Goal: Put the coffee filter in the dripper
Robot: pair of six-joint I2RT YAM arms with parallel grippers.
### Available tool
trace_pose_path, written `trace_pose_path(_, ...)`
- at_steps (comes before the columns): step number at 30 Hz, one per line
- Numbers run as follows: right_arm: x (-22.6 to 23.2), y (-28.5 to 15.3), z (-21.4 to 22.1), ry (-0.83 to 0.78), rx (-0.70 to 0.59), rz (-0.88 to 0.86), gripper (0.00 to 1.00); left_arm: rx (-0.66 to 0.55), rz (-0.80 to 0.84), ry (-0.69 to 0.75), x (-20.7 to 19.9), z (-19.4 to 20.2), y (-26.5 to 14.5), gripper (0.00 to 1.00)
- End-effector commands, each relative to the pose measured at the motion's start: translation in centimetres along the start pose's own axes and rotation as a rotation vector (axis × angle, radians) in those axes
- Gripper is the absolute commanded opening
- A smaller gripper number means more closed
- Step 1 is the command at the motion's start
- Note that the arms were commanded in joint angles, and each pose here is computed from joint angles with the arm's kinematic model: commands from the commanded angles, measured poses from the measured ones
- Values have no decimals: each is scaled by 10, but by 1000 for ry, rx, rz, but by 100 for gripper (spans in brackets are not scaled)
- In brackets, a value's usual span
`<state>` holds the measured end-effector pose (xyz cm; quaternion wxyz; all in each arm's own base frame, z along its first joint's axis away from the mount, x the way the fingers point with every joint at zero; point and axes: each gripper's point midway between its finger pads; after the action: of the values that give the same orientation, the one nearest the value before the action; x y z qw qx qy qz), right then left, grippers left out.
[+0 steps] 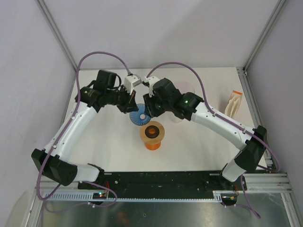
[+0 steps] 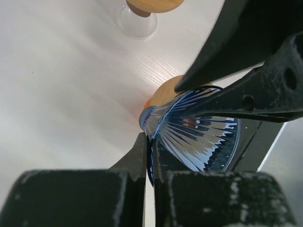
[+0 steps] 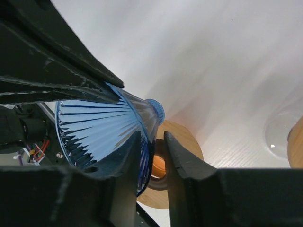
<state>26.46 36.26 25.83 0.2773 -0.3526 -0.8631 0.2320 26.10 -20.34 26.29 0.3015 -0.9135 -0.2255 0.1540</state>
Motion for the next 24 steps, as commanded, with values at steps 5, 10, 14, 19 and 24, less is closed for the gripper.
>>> trace_pose_path(5, 0, 0, -15, 5, -24, -1, 3, -83, 55, 6, -18, -25, -12, 6)
trace_pose_path(10, -6, -7, -9, 44, 28, -51, 0, -117, 37, 56, -19, -34, -23, 37)
trace_pose_path(14, -8, -17, -8, 79, 61, -101, 0, -161, 18, 125, -20, -47, -33, 57)
trace_pose_path(19, -10, -31, -9, 60, 101, -88, 0, -205, 4, 163, -22, -61, -43, 71)
trace_pose_path(24, -9, -46, 4, 45, 191, -82, 0, -221, -42, 203, -20, -63, -52, 77)
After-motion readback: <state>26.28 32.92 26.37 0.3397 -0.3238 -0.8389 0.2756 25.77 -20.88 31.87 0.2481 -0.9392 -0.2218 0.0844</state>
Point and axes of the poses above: each gripper's point midway between its finger pads, its own y axis out along the fingers, its own x axis along the line the jaws close on, z = x × y, and after that the axes turned 6 degrees about y, right-handed
